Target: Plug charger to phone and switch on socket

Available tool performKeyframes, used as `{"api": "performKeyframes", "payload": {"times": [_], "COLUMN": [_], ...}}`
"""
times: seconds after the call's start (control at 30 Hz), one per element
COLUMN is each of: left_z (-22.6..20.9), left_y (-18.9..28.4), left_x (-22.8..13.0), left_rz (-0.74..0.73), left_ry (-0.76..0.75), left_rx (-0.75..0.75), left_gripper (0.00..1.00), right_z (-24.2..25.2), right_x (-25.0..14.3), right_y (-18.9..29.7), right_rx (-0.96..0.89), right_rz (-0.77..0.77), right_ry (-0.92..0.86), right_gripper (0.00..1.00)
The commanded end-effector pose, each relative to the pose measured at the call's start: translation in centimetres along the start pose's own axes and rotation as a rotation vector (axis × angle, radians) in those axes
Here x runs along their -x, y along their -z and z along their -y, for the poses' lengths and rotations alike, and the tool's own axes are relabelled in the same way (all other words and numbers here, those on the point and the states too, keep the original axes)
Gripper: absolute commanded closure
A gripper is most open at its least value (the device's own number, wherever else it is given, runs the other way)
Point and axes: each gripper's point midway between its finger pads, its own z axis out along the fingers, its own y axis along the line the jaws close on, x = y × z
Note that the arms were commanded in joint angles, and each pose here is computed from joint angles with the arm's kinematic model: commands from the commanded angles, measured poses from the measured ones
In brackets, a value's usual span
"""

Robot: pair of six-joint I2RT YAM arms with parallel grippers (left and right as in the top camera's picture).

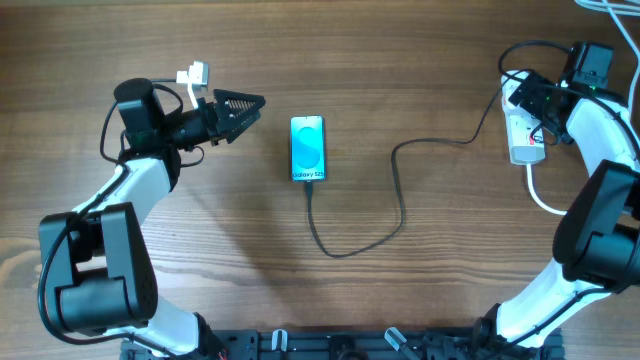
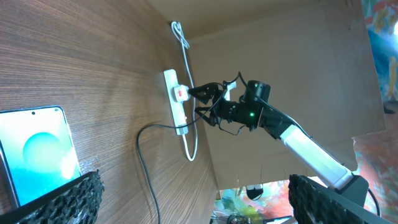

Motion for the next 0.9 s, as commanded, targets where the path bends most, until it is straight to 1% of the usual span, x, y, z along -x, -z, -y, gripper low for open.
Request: {"api": "performKeyframes", "payload": {"times": [0.0, 0.07, 0.17, 0.27, 0.33, 0.43, 0.5, 0.57, 0.6, 0.7, 0.77, 0.87], "left_z": [0.8, 0.8, 0.8, 0.8, 0.8, 0.8, 0.8, 0.8, 0.8, 0.8, 0.8, 0.8], "left_y": [0.1, 0.1, 0.1, 0.1, 0.1, 0.1, 0.1, 0.1, 0.1, 0.1, 0.1, 0.1], "left_x": [0.4, 0.4, 0.4, 0.4, 0.4, 0.5, 0.4, 0.4, 0.4, 0.4, 0.5, 0.5], "left_rz": [0.006, 0.006, 0.006, 0.006, 0.006, 0.006, 0.006, 0.006, 0.006, 0.006, 0.006, 0.006], "left_ry": [-0.043, -0.043, -0.043, -0.043, -0.043, -0.043, -0.043, -0.043, -0.043, -0.043, -0.043, -0.043], "left_rx": [-0.005, -0.005, -0.005, -0.005, -0.005, -0.005, -0.005, -0.005, -0.005, -0.005, -0.005, -0.005], "left_gripper": [0.00, 0.00, 0.00, 0.00, 0.00, 0.00, 0.00, 0.00, 0.00, 0.00, 0.00, 0.00], "right_z": [-0.9, -1.1, -0.9, 0.5, 1.1, 1.9, 1.7, 1.5, 1.2, 0.9, 1.5, 2.8], "right_x": [1.1, 1.6, 1.2, 0.8, -0.5, -3.3, -4.0, -3.0, -1.8, -0.2, -0.3, -1.6], "right_y": [1.6, 1.9, 1.9, 1.6, 0.8, -2.2, -2.6, -1.2, 0.6, 4.3, 5.4, 5.3], "right_rx": [0.044, 0.051, 0.042, -0.029, -0.048, -0.068, -0.052, -0.045, -0.037, -0.022, -0.044, -0.107], "right_rz": [0.047, 0.065, 0.051, 0.051, 0.018, -0.039, -0.067, -0.048, -0.026, 0.026, 0.023, -0.018], "right_ry": [0.015, 0.014, 0.015, 0.015, 0.018, 0.014, 0.010, 0.007, 0.005, 0.006, 0.011, -0.016], "right_gripper": [0.00, 0.00, 0.00, 0.02, 0.02, 0.02, 0.02, 0.02, 0.02, 0.00, 0.01, 0.00]}}
